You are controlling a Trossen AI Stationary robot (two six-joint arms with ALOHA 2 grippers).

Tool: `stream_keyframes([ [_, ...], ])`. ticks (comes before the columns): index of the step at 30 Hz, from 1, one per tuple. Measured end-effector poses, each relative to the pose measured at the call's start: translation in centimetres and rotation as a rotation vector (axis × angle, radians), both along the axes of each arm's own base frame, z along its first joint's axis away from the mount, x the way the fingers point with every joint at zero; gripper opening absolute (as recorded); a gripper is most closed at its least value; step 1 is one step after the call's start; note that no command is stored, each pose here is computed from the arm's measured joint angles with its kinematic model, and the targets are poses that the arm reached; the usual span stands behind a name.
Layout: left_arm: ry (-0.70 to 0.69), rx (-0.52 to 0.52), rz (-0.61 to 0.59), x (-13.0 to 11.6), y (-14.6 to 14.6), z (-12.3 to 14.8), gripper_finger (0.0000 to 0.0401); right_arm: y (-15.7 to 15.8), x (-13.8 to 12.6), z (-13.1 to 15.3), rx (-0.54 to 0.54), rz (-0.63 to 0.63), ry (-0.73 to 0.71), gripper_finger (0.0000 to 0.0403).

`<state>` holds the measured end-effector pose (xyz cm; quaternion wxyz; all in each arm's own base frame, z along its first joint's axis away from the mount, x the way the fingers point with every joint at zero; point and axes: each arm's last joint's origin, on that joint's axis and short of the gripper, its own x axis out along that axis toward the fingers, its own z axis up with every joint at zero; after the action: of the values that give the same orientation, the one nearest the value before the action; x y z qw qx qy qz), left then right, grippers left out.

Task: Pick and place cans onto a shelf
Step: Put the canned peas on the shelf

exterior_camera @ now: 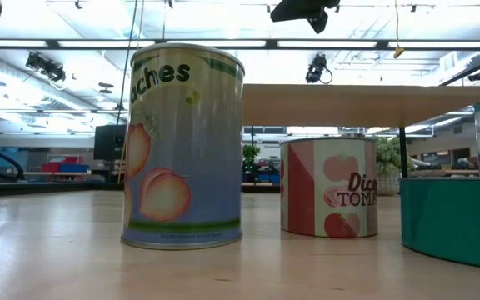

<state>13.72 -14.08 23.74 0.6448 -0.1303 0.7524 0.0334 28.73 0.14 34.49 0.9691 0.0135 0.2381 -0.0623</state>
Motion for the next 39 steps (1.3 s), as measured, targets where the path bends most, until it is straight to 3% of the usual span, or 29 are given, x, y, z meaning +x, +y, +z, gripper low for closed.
stream_keyframes([
  [9, -0.06, 0.025, 0.009, -0.1, 0.3, -3.3, 0.0399, 0.0, 0.0, 0.0, 0.027, -0.015, 0.002, 0.0005],
  [18, -0.227, 0.091, 0.051, 0.8, 0.2, -3.5, 0.0399, 0.0, 0.0, 0.0, 0.052, -0.028, -0.001, 0.0005],
  [23, -0.287, 0.07, 0.096, 1.3, -0.2, -3.4, 0.0398, 0.0, 0.0, 0.0, 0.056, -0.03, -0.002, 0.0005],
  [31, -0.298, 0.068, 0.249, 1.5, -0.2, -3.3, 0.0391, 0.0, 0.0, 0.0, 0.054, -0.034, -0.002, 0.0005],
  [39, -0.286, 0.074, 0.411, 1.5, -0.2, -3.3, 0.0343, 0.0, 0.0, 0.0, 0.053, -0.036, -0.002, 0.0005],
])
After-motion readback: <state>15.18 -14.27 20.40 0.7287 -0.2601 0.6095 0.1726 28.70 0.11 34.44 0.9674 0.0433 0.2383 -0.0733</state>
